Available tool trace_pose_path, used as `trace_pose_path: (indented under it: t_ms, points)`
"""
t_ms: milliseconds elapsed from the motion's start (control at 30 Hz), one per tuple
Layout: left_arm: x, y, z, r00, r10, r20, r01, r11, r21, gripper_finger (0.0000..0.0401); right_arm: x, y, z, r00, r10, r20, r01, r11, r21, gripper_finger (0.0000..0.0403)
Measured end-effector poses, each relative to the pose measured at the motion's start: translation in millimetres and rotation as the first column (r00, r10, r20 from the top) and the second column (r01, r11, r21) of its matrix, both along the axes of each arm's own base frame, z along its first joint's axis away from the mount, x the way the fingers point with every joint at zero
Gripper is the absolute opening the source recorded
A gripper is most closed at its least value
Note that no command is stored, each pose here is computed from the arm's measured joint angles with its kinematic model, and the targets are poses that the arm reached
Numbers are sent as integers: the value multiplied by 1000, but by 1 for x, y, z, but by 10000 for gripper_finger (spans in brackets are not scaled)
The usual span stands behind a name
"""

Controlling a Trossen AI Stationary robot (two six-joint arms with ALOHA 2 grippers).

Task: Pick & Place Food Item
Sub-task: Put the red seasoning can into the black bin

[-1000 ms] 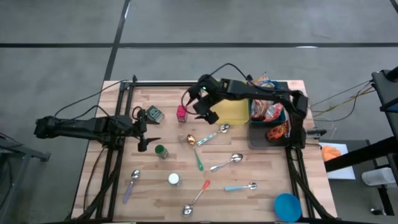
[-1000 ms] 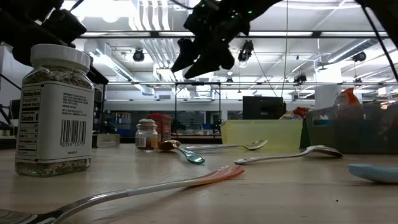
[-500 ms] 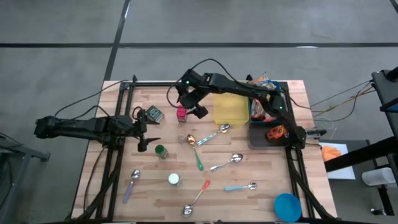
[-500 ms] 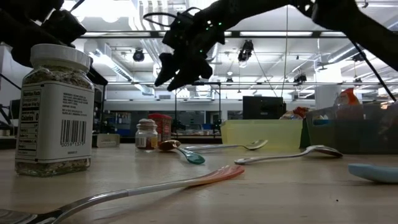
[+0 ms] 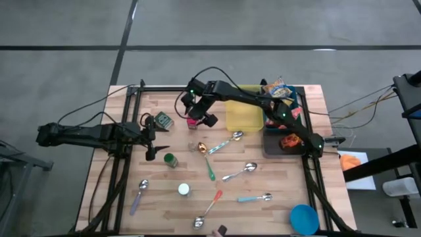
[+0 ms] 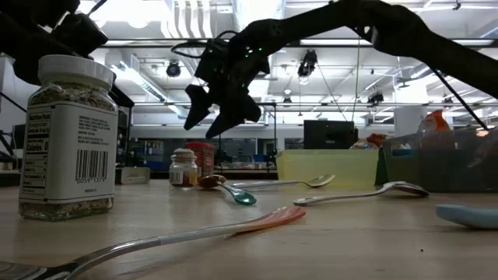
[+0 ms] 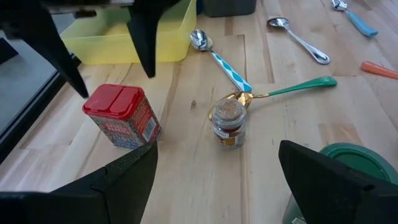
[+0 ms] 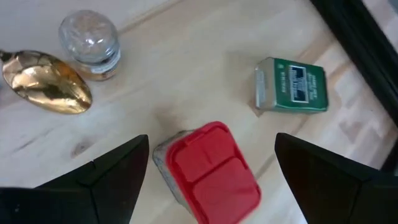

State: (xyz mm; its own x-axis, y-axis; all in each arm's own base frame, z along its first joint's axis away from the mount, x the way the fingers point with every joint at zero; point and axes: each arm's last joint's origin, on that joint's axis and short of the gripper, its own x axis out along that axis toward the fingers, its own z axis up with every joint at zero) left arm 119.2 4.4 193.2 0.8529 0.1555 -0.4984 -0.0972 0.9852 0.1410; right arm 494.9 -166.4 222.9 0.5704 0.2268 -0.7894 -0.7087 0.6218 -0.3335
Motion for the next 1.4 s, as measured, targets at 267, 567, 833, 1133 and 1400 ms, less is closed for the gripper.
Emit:
trace_pose_path:
  t_ms: [267,567,833,1133,1400]
  points:
    - [0,0,0,1000,0,-1,0,1000,0,340,1,-2,-5,999,32,3,-32,999,-25,347]
    - [0,0,0,1000,0,-2,0,1000,0,340,1,-2,-8,999,37,0,-37,999,-25,347]
    - [0,0,0,1000,0,-2,0,1000,0,340,1,-2,-25,999,37,-9,-37,999,-21,347]
    - [0,0,0,1000,0,-2,0,1000,0,340,3,-3,-38,999,37,12,-37,999,-30,347]
    - [0,0,0,1000,0,-2,0,1000,0,340,2,-3,-40,999,36,-4,-36,999,-24,347]
